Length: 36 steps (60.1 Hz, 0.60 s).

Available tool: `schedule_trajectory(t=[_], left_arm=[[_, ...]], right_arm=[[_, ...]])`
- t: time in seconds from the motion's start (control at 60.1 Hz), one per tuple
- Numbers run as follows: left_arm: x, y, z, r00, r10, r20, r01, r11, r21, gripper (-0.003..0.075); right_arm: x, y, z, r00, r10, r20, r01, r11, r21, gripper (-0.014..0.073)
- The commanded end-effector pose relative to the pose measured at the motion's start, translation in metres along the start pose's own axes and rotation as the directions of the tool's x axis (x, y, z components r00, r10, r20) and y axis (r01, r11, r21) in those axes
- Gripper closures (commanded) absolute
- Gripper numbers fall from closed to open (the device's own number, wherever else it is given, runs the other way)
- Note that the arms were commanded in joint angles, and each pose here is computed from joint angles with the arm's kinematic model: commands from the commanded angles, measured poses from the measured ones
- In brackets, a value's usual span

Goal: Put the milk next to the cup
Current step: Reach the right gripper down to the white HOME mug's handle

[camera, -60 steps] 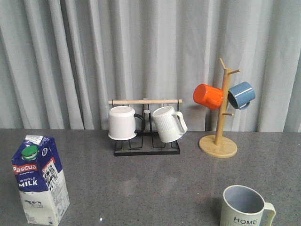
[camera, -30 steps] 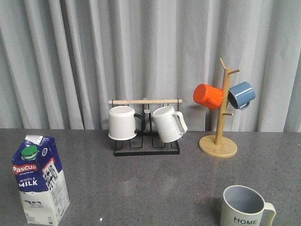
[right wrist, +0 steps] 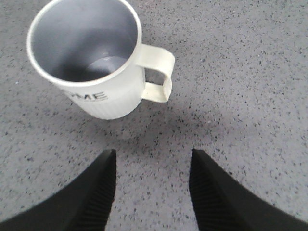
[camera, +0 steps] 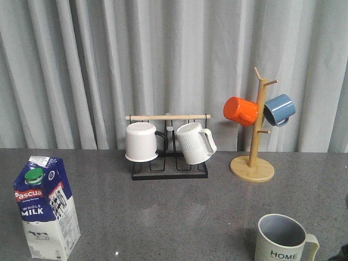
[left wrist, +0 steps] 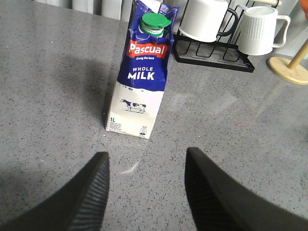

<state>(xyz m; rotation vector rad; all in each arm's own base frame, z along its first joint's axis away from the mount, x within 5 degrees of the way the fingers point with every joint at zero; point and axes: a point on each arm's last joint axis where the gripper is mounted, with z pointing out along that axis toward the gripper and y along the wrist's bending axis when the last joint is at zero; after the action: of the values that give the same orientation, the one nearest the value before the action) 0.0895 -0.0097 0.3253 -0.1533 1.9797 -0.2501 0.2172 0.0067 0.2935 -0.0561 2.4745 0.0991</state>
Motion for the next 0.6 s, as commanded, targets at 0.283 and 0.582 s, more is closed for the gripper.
schedule_trajectory(t=[0.283,0.582], left_arm=[[-0.015,-0.003,-0.003,0.996,-0.005,0.087,0.004,1.000,0.017,0.0361],[-0.015,-0.003,-0.003,0.996,-0.005,0.087,0.004,1.000,0.017,0.0361]], right_arm=[[-0.024,-0.004,0.027,0.994,-0.012,0.104,0.011,1.000,0.015,0.0248],[-0.027,-0.007,0.048,0.995,-0.017,0.094,0.015,1.000,0.025,0.0248]])
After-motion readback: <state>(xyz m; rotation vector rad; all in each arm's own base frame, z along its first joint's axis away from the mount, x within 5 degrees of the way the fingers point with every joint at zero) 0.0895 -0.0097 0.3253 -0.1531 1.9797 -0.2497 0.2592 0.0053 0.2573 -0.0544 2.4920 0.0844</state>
